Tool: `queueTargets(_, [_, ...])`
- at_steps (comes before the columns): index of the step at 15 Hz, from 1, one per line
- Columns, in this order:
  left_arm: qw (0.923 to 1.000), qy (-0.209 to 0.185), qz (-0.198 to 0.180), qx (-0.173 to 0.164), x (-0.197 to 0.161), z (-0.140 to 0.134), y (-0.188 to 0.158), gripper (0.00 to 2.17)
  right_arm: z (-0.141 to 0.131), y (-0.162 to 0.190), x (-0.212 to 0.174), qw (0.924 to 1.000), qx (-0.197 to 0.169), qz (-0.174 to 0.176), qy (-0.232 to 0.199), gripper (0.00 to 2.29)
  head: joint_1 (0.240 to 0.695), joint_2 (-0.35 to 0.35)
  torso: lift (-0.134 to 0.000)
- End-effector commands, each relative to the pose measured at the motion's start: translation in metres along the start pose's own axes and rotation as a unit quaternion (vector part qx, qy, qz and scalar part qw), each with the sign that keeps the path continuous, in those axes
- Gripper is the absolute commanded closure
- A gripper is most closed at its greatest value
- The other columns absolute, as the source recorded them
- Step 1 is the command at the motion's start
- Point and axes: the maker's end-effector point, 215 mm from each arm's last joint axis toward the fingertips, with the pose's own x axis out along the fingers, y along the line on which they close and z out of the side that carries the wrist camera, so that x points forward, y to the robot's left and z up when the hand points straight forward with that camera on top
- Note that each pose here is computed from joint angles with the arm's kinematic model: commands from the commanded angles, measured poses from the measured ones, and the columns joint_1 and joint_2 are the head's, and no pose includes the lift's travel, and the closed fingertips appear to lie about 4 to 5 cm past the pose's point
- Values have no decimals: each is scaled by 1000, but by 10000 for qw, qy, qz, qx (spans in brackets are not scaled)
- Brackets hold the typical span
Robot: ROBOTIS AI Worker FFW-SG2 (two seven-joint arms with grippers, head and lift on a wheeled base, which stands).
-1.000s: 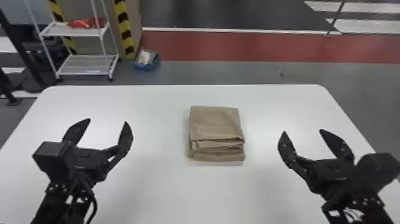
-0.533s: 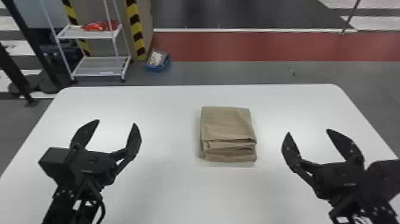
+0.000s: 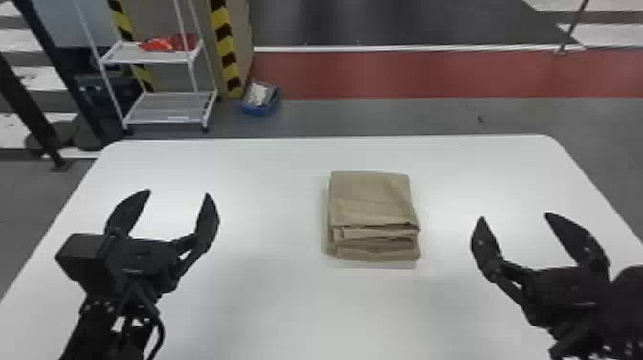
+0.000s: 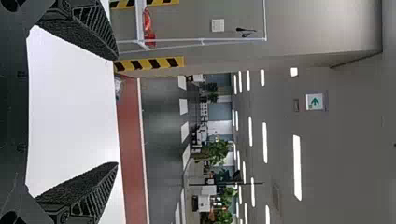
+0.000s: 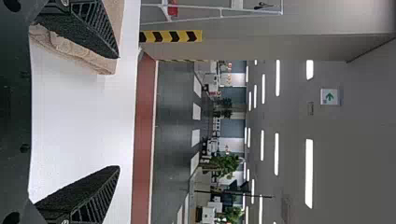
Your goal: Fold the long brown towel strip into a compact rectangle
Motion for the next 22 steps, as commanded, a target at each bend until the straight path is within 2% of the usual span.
queueTargets(1, [10000,5,39,-11,-1,0,5,90,2,-4,-1,10000,49,-9,-33,26,695,28,-128])
queueTargets(22, [10000,-59,4,-57,-2,6,4,90,13,-13,-5,9997,127,-91,-174,73,695,19,-128])
